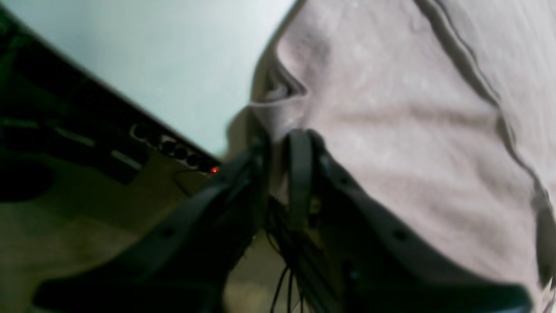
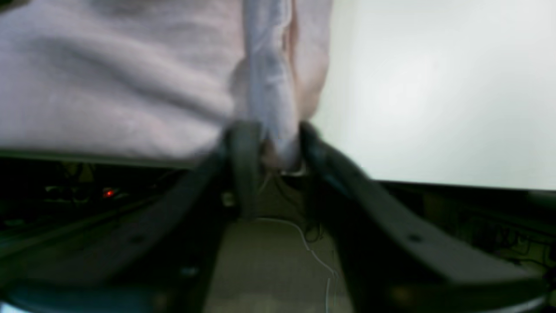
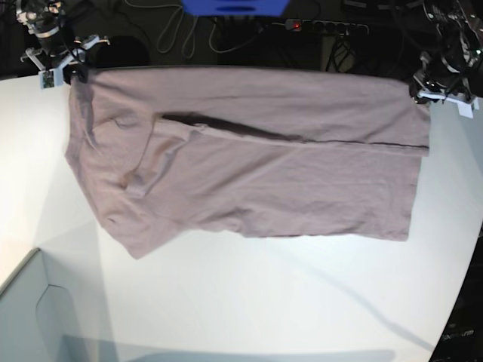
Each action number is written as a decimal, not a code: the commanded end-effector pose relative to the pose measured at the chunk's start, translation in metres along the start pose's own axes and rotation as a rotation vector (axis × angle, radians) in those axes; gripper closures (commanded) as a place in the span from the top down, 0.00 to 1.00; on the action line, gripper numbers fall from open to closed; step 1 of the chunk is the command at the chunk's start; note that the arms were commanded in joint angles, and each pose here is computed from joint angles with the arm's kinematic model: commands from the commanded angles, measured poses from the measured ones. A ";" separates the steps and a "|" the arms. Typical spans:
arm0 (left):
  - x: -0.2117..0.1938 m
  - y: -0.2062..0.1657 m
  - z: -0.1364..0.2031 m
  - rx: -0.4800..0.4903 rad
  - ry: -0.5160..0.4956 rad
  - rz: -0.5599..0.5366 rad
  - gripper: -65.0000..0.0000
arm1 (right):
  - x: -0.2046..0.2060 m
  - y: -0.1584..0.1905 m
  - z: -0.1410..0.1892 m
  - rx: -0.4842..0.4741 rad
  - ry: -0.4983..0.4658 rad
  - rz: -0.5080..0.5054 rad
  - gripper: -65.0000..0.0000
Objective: Layout the t-shirt on the table in an organized manner, then fold the t-shirt properly
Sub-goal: 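Hold the folded shirt edge with both grippers at the table edge, then move both grippers to the shirt hem corners and grasp them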
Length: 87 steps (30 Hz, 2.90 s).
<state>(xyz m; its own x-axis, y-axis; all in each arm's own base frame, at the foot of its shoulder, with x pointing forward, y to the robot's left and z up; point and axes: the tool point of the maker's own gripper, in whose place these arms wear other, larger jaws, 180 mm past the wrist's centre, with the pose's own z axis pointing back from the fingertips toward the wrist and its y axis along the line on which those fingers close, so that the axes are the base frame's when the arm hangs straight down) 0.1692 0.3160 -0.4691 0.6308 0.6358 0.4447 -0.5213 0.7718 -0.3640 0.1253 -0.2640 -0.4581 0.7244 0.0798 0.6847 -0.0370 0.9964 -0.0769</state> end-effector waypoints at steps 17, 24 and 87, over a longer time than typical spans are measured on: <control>0.070 -0.003 0.030 -0.002 -0.210 -0.011 0.54 | 0.093 -0.055 0.023 -0.167 -0.310 -0.090 0.47; 0.116 -0.038 0.026 -0.072 -0.308 -0.020 0.62 | 0.183 -0.034 -0.030 -0.123 -0.424 0.013 0.55; 0.162 -0.149 -0.138 -0.097 -0.277 -0.274 0.02 | 0.179 0.001 -0.211 0.120 -0.045 -0.139 0.00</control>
<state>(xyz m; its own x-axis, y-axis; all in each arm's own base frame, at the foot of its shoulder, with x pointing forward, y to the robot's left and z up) 0.4184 0.3025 -0.4661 0.5571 0.3995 0.7281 -0.3011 0.9142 -0.2712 0.4092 -0.2537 -0.4777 0.6305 -0.0999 0.7697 -0.0073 0.9909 0.1346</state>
